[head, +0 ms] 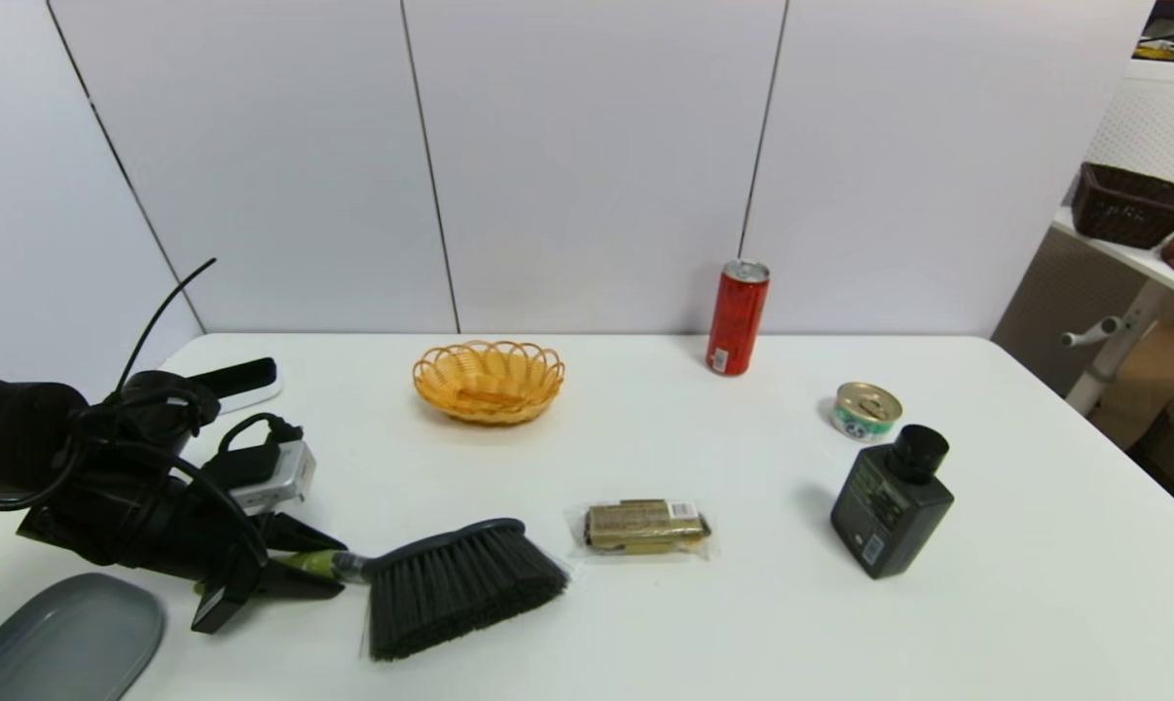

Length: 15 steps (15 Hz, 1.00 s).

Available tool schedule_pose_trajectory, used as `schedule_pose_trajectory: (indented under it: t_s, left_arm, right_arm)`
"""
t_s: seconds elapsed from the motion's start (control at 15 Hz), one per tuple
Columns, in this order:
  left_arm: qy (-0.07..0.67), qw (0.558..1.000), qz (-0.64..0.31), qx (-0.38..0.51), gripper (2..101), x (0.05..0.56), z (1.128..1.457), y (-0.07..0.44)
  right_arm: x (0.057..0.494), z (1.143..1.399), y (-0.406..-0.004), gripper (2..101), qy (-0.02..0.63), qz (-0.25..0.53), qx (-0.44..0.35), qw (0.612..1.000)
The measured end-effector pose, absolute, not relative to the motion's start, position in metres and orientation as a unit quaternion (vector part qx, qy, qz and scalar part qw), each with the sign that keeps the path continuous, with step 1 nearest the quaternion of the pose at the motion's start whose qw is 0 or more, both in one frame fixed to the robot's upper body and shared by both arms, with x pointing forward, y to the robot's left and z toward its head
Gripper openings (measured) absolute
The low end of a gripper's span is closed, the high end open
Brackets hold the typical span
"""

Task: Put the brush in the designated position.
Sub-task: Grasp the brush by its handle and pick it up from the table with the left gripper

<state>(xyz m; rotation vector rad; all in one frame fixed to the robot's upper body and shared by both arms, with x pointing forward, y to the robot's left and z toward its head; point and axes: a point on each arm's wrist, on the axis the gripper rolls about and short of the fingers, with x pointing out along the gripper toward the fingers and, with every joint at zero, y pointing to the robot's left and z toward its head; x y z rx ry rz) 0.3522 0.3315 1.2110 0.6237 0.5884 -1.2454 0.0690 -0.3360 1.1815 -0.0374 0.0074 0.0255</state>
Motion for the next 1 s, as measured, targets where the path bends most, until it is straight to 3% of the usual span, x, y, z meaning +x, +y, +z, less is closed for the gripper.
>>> schedule_pose_trajectory:
  t_s: [0.33,0.53,1.0]
  left_arm:
    - [0.244,0.75,-0.555,0.263,26.3,0.351,1.231,0.33]
    - [0.229,0.774,-0.543,0.23,2.7,0.348,1.251,0.329]
    - [0.186,0.815,-0.52,0.173,2.7,0.343,1.3,0.329]
  right_arm:
    - [0.069,1.182,-0.336,97.3,0.004,0.013,-0.019,1.0]
    - [0.069,1.182,-0.336,97.3,0.004,0.013,-0.019,1.0]
    - [0.069,1.182,-0.336,97.3,0.004,0.013,-0.019,1.0]
